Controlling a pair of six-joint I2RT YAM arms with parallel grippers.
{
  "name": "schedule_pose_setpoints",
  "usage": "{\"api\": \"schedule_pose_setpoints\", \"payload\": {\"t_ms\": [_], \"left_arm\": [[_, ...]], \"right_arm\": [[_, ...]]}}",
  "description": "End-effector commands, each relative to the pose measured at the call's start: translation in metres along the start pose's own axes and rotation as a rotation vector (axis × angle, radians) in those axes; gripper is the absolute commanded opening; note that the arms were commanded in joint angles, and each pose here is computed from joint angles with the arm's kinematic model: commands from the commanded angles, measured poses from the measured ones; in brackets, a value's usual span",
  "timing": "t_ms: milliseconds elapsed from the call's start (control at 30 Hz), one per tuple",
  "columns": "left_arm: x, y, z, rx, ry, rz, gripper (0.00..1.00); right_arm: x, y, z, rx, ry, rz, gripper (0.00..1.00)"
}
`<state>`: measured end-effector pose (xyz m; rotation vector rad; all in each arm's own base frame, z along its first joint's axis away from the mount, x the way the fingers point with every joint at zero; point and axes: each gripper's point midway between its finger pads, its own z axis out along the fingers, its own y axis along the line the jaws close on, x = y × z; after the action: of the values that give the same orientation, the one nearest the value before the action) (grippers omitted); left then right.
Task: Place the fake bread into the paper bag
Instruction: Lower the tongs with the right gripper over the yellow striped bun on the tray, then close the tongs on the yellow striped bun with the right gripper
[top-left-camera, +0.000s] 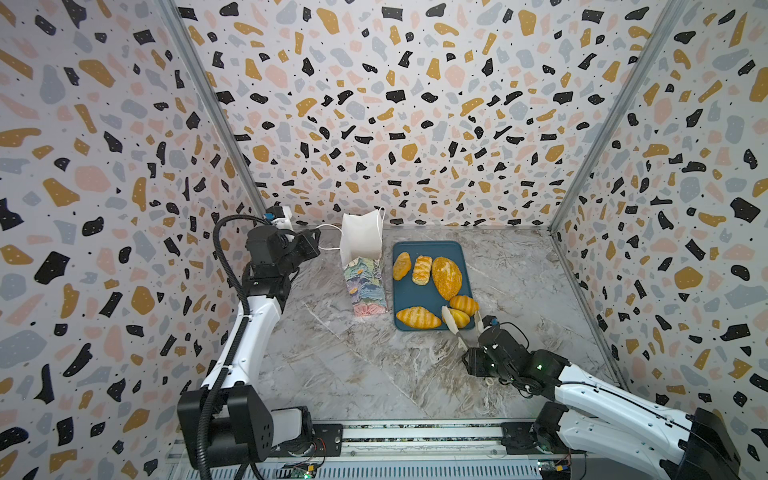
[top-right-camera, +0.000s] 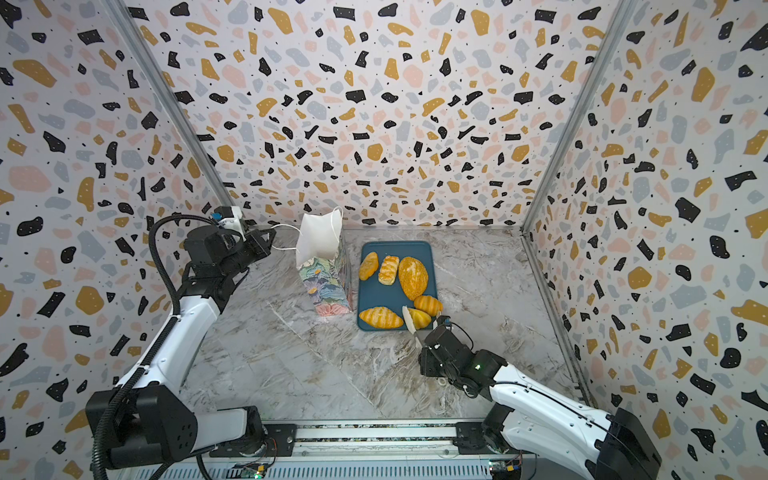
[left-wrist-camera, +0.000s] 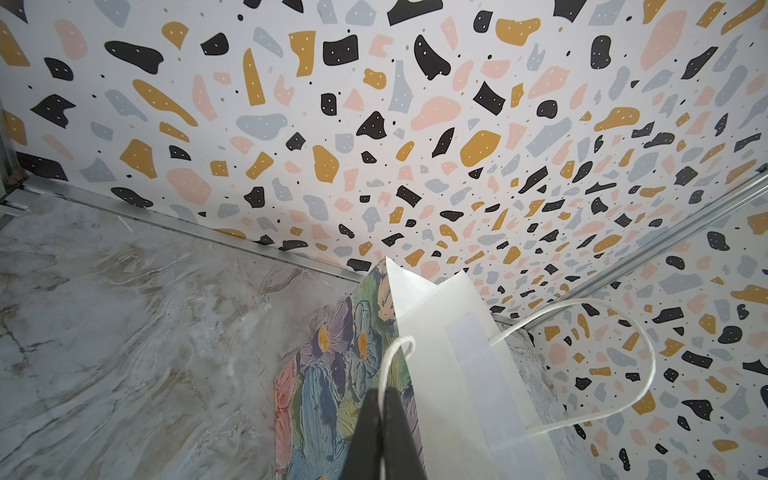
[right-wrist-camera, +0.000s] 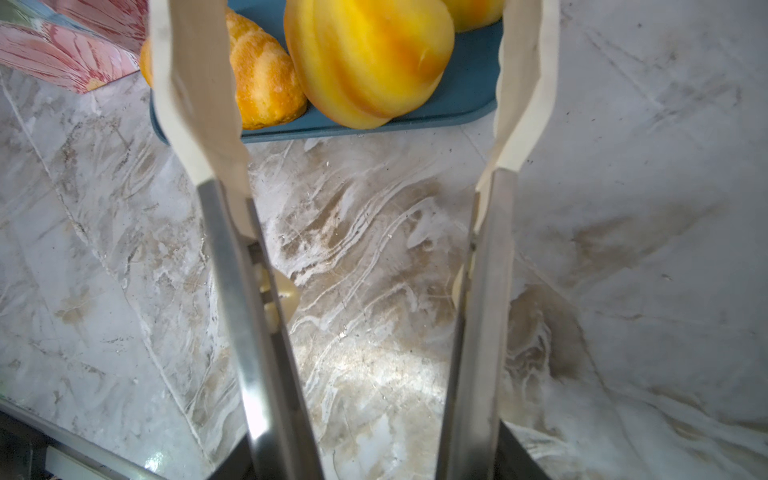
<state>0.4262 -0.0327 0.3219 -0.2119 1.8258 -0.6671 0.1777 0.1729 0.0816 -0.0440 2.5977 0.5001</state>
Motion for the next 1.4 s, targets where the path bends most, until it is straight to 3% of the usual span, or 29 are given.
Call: {"api": "schedule_pose_setpoints", "payload": {"t_ms": [0,633,1133,1367], "left_arm": [[-0.007,-0.009,-0.003,0.030,-0.033,0.021,0.00],[-0.007,-0.010,-0.004,0.032,-0.033,0.023,0.00],[-0.007,-0.009,-0.003,0.029,-0.032,0.022,0.00],[-0.007,-0.010,-0.004,0.031,-0.033,0.021,0.00]], "right_arm": [[-0.007,0.005,0.001,-0.021,-0.020,-0.015,0.58],[-0.010,0.005,0.011,-0.026,-0.004,-0.016,0.54],[-0.013,0.006,0.006,-0.033,0.000,-0.017,0.36],[-0.023,0.011,-0.008,-0.044,-0.031,-0.012,0.33]]}}
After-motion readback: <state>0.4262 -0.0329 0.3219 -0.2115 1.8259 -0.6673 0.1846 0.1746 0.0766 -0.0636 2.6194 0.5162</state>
